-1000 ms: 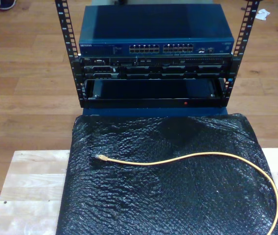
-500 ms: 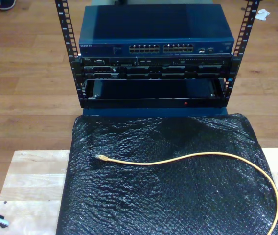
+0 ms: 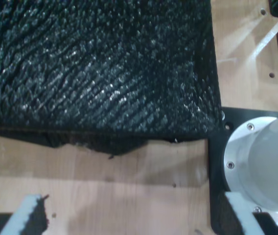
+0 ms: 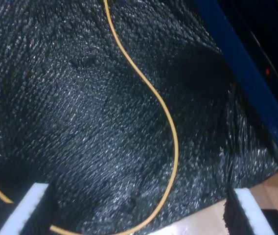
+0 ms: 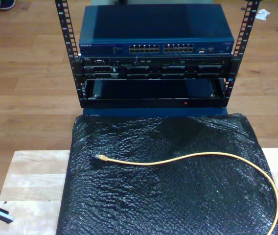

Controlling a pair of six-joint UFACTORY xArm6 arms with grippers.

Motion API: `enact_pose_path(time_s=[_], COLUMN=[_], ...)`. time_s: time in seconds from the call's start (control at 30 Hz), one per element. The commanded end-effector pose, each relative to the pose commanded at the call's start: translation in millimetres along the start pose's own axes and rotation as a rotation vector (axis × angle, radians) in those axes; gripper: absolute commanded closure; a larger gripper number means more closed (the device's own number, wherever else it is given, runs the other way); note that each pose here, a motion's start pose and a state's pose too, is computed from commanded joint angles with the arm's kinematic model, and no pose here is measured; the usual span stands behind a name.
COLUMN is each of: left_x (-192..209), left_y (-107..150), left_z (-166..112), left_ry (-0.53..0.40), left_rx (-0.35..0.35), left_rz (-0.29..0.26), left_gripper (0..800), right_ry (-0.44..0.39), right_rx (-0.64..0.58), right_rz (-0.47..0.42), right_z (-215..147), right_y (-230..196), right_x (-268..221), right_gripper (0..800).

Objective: Grab the cable and plug it in

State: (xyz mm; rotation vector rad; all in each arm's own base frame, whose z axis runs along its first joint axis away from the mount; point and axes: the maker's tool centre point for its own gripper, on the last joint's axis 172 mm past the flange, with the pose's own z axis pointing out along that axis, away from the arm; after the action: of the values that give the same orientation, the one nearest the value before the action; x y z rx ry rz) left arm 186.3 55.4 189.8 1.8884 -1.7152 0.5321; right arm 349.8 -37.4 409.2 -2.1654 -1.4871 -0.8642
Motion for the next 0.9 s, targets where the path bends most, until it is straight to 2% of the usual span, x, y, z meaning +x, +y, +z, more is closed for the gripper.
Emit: enact_pose_path(time_s=[0.27, 0.9], left_x=[3, 1], left_y=[0, 2], left_z=[9, 15], left_ry=[0.037, 0.042], left_rx=[-0.006, -0.009], left_rz=[-0.014, -0.023], left_gripper=[0, 0], right_ry=[-0.011, -0.015], right_rx=[0.014, 0.047], right_rz=[-0.033, -0.076], right_z=[27, 108], right_y=[5, 20], right_x=[35, 96], right_gripper=[2, 4])
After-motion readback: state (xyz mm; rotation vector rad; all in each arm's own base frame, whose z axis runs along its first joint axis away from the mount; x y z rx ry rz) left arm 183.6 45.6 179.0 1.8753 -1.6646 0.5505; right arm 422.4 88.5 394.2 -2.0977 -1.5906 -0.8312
